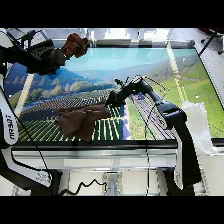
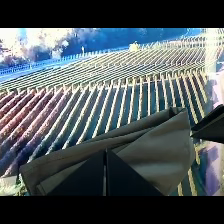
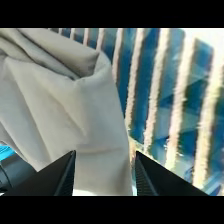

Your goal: Fold the shirts.

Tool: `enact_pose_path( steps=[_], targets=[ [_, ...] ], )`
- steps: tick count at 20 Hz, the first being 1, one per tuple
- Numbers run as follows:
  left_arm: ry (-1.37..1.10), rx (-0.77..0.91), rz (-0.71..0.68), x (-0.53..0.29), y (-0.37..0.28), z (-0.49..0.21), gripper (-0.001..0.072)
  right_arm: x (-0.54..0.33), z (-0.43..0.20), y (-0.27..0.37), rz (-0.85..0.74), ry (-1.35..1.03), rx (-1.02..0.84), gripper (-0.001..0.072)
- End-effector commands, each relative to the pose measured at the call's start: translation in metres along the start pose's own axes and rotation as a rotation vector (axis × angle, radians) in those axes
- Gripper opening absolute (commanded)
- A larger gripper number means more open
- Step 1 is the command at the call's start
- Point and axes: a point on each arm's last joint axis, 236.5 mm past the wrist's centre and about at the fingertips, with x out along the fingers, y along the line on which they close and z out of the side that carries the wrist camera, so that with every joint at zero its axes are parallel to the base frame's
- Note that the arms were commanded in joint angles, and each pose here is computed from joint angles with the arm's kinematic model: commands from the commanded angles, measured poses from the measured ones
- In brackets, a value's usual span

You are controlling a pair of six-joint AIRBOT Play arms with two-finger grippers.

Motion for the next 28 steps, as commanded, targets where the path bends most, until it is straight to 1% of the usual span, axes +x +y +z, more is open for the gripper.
enact_pose_path(
  steps=[1,5,9,11,15,24,25,27,28],
  targets=[
    [-0.002,0.003,0.001,0.0,0.0,0.0,0.0012,-0.012,0.006,-0.001,-0.025,-0.023,-0.02,0.0432],
    [-0.001,0.003,0.0,0.0,0.0,0.0,0.0012,-0.012,0.003,-0.017,-0.094,-0.01,-0.005,0.0433],
    [-0.001,0.003,-0.001,0.0,0.0,0.0,0.0012,-0.011,0.002,-0.014,-0.078,-0.006,-0.002,0.0434],
    [-0.001,0.003,-0.001,0.0,0.0,0.0,0.0012,-0.008,0.003,-0.008,-0.036,-0.005,0.008,0.0434],
    [-0.001,0.004,-0.003,0.0,-0.001,0.0,0.0012,0.002,0.009,0.02,0.128,-0.029,0.045,0.0435],
    [-0.003,0.01,-0.026,0.0,-0.006,0.001,0.0012,0.03,-0.001,0.011,0.02,0.006,0.008,0.0432],
    [-0.003,0.01,-0.026,0.0,-0.006,0.001,0.0012,0.031,-0.002,0.009,0.009,0.009,0.005,0.038],
    [-0.002,0.011,-0.026,0.0,-0.006,0.001,0.0012,0.03,-0.001,0.008,0.007,0.006,-0.002,0.0233],
    [-0.002,0.011,-0.026,0.0,-0.006,0.0,0.0012,0.03,-0.001,0.008,0.006,0.005,-0.011,0.0179]
  ],
)
